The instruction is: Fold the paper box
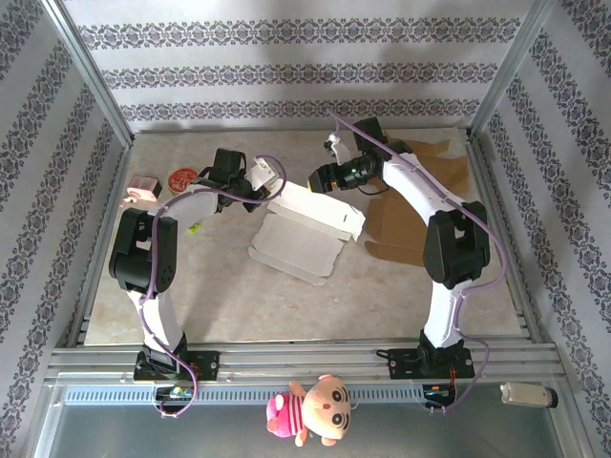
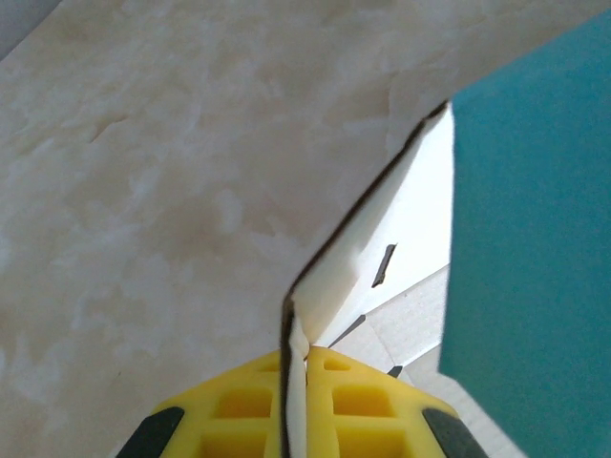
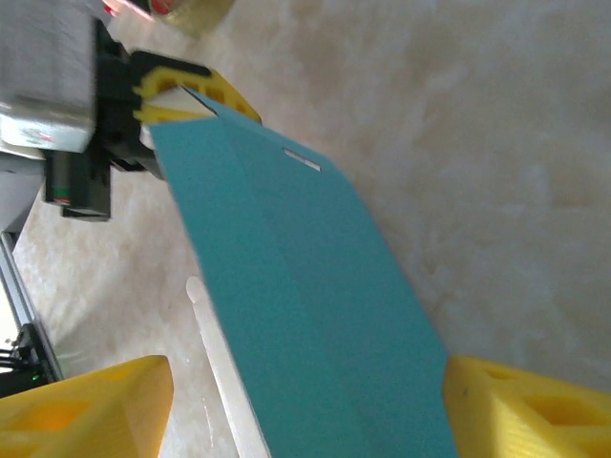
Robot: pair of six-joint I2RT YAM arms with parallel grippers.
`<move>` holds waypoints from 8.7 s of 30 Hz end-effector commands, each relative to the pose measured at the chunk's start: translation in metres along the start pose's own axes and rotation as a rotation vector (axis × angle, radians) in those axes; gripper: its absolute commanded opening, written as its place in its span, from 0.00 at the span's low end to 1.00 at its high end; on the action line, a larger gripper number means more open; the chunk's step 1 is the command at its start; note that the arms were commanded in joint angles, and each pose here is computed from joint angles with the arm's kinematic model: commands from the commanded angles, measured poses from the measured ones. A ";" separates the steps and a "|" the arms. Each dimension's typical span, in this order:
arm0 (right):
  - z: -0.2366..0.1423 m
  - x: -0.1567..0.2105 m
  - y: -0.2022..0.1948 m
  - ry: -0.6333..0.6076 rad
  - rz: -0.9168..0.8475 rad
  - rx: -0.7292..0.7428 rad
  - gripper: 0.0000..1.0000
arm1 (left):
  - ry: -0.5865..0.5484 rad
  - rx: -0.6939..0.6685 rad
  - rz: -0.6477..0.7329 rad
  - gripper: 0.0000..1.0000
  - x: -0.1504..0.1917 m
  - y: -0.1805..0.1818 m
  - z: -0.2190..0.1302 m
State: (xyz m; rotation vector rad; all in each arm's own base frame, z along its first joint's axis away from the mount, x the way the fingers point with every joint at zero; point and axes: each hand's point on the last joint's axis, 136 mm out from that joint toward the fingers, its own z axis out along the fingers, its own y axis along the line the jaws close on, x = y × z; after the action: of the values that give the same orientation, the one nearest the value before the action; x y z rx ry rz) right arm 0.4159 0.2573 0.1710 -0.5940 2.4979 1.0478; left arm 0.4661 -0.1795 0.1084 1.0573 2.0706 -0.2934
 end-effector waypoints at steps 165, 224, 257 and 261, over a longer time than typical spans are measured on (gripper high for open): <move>-0.049 -0.009 0.021 0.093 -1.421 1.256 0.01 | -0.077 -0.262 -0.895 0.63 0.048 0.013 -0.105; 0.013 0.039 -0.020 0.133 -1.539 1.267 0.03 | -0.229 0.222 -0.369 0.54 0.011 -0.076 -0.017; 0.011 0.036 -0.005 0.068 -1.545 1.259 0.04 | -0.141 0.190 -0.469 0.36 0.010 -0.063 0.015; 0.013 0.038 -0.006 0.072 -1.532 1.247 0.04 | -0.110 0.103 -0.478 0.24 0.017 -0.056 0.022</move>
State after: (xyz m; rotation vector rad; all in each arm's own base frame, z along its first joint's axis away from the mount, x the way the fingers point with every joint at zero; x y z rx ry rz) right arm 0.3964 0.2425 0.1398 -1.4860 1.3938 -1.0258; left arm 0.4181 -0.2202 0.0865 0.6193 2.1560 -0.8129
